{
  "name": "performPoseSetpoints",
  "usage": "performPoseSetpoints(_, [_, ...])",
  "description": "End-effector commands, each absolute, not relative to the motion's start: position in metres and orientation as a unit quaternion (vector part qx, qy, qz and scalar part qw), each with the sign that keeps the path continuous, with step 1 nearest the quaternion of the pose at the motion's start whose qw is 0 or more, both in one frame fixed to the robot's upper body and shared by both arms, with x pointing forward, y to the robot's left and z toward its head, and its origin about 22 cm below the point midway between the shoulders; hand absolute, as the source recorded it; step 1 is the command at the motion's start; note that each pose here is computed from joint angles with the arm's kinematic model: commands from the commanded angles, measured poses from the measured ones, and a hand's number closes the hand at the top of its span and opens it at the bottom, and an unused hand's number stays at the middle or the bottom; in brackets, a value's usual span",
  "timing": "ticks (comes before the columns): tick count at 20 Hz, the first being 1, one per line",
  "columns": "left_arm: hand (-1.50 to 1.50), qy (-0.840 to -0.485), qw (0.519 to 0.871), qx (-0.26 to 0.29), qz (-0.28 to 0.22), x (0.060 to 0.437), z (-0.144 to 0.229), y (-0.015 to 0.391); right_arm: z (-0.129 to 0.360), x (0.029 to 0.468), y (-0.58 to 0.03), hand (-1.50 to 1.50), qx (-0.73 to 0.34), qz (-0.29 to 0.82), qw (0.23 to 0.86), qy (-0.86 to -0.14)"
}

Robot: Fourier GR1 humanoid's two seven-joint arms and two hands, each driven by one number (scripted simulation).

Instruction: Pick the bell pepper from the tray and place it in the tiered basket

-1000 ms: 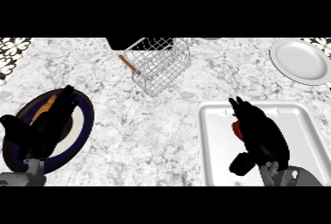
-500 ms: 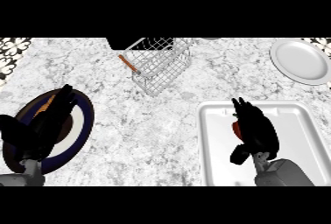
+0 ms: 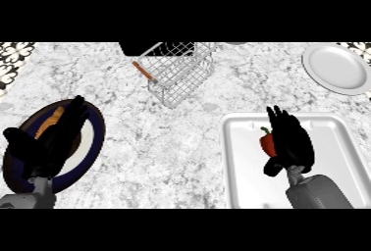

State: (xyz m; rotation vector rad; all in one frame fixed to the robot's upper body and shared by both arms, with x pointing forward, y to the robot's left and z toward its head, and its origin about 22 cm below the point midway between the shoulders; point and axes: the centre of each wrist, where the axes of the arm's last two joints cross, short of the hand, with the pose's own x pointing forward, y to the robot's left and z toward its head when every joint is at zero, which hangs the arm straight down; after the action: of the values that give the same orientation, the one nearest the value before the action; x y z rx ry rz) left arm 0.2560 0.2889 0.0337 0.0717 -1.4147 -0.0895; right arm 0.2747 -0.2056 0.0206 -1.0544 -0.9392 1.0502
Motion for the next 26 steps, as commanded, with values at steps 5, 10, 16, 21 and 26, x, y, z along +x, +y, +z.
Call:
performPoseSetpoints(5, [0.00,-0.655,0.754,0.029,-0.039,0.262,0.049,0.289,0.004,0.267,-0.229,1.50,-0.396,0.498,0.680,-0.364])
performPoseSetpoints(10, [0.00,-0.651,0.757,0.042,-0.040,0.255,0.031,0.306,-0.009,0.279,-0.219,1.50,-0.427,0.551,0.625,-0.353])
performPoseSetpoints(16, [0.00,-0.649,0.759,0.036,-0.038,0.262,0.045,0.288,-0.015,0.259,-0.206,1.50,-0.460,0.509,0.648,-0.331])
performPoseSetpoints(21, [0.00,-0.649,0.759,0.043,-0.034,0.251,0.031,0.302,-0.016,0.209,-0.220,1.50,-0.494,0.411,0.717,-0.271])
performPoseSetpoints(26, [0.00,-0.648,0.760,0.040,-0.036,0.252,0.043,0.285,0.023,0.186,-0.200,1.50,-0.570,0.334,0.654,-0.369])
